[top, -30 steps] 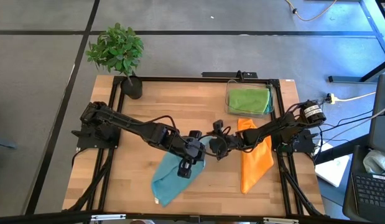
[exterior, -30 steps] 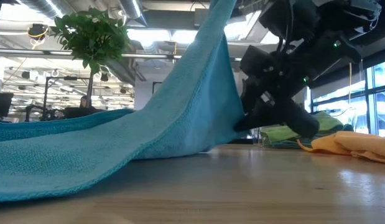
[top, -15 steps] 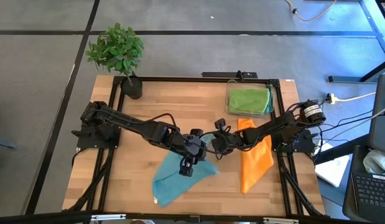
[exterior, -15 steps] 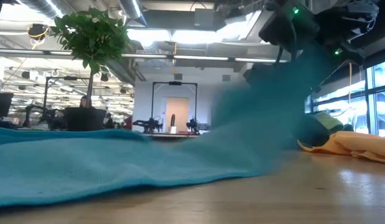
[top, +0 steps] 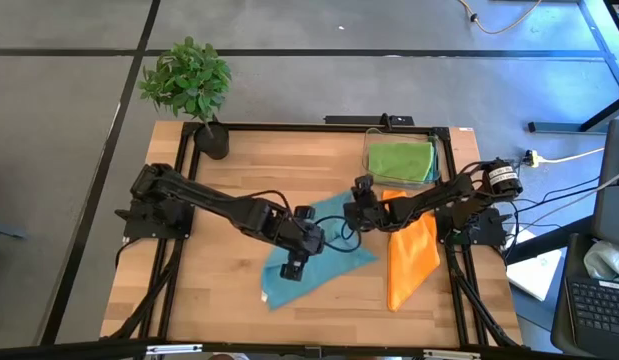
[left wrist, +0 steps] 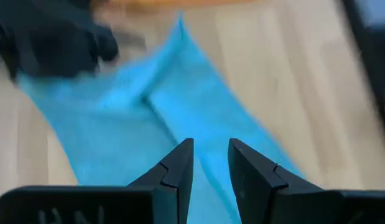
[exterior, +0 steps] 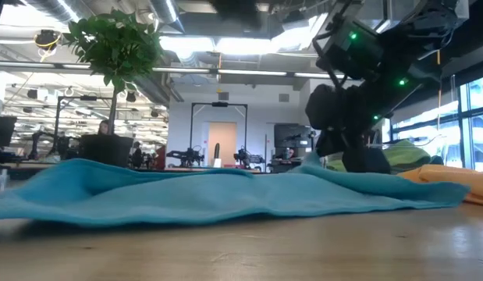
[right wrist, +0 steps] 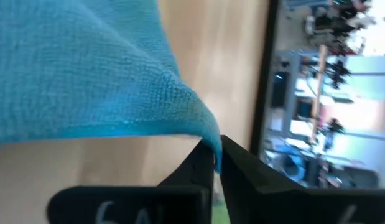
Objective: Fold microfiber towels
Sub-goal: Fold the light blue microfiber towel
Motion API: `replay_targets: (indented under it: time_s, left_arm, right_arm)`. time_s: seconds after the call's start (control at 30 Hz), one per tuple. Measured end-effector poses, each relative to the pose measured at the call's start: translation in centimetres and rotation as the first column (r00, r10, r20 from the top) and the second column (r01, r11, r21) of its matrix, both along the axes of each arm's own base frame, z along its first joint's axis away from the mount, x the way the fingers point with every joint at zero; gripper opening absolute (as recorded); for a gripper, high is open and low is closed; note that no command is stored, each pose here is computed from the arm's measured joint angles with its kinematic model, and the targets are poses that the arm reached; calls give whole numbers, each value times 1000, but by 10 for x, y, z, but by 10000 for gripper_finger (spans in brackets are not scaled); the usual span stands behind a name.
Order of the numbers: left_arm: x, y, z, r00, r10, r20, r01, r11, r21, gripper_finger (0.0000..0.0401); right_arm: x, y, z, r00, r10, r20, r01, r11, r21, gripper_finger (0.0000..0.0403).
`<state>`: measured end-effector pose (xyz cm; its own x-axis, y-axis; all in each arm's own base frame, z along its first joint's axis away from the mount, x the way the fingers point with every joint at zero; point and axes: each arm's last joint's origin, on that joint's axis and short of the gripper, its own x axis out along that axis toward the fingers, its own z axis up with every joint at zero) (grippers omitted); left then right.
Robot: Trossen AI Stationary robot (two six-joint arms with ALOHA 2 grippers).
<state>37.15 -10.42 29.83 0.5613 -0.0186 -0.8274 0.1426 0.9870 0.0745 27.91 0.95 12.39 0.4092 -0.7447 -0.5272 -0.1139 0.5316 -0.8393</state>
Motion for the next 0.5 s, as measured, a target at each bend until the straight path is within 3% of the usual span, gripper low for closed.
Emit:
replay_targets:
  time_s: [0.23,0.5]
  left_arm:
    - [-18,6,-59,979,52,-196,-45,998,42,93]
    - [-33,18,-118,968,107,-226,-100,994,42,93]
  right_arm:
    - [2,1,4,997,-46,59,51,995,-81,72]
    - [2,9,15,987,-67,145,89,985,-147,94]
